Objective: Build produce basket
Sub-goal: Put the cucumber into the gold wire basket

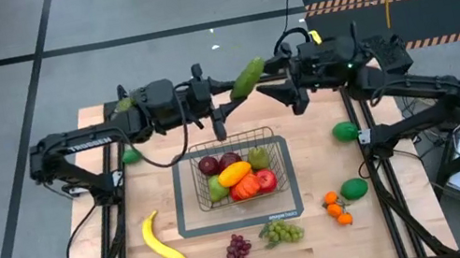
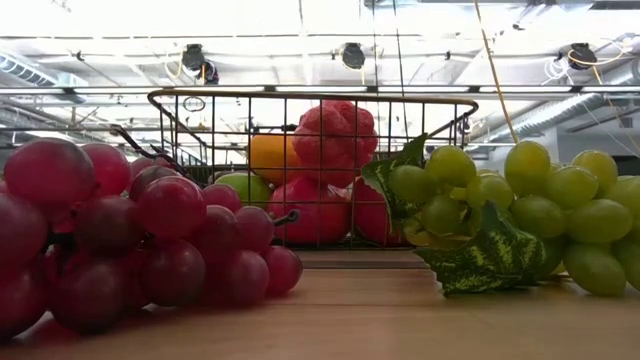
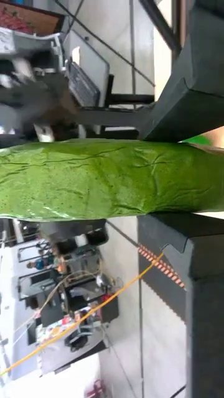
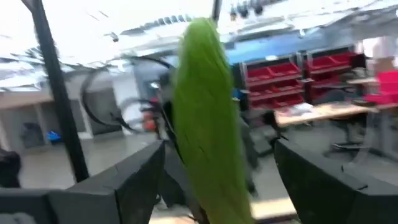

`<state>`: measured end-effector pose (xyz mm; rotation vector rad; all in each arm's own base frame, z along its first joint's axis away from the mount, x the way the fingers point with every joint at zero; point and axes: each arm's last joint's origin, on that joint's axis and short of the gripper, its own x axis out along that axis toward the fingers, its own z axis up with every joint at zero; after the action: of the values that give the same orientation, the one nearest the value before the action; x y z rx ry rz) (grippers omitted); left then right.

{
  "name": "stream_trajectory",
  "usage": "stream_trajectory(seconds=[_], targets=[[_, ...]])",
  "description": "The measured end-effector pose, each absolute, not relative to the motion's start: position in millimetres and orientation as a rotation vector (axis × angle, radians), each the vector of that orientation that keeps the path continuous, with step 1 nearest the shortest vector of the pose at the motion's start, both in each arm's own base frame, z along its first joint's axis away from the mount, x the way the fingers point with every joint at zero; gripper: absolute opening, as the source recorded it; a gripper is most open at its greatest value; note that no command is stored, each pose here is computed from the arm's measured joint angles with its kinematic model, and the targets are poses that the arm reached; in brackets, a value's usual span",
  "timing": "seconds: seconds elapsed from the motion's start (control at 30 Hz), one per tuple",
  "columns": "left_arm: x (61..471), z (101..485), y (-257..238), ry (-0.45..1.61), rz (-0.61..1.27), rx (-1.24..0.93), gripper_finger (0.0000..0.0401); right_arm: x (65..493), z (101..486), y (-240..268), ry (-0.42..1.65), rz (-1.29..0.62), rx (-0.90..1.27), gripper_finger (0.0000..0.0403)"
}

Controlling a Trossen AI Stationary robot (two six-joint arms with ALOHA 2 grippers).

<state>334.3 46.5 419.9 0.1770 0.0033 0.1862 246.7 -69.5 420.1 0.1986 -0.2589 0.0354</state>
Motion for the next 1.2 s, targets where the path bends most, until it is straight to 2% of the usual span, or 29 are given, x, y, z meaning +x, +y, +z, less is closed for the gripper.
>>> stream_trajectory(seconds=[0.2,0.6,0.8,0.93,1.2], targets=[[340.6,415.4,43.1,0.005,0.174,0.173,0.0173,255.8,424.3,-65.3,-0.353,0.1,0.244,0.0283],[354.3,402.2,44.5,0.025,0.166,0.129,0.0173,256.6,424.9,-64.2,-0.36,0.118,0.312,0.0168],[356.6,400.1,44.0,0.021,0.165,0.03,0.018,256.7,424.4,-64.5,-0.357,0.114,0.314,0.0133],[357.1,400.6,38.8,0.014,0.169,0.013,0.0218,256.2,424.9,-64.0,-0.358,0.12,0.317,0.013],[355.0,402.1,32.9,0.011,0.205,-0.078,0.034,256.9,423.7,-64.1,-0.344,0.123,0.348,0.013]])
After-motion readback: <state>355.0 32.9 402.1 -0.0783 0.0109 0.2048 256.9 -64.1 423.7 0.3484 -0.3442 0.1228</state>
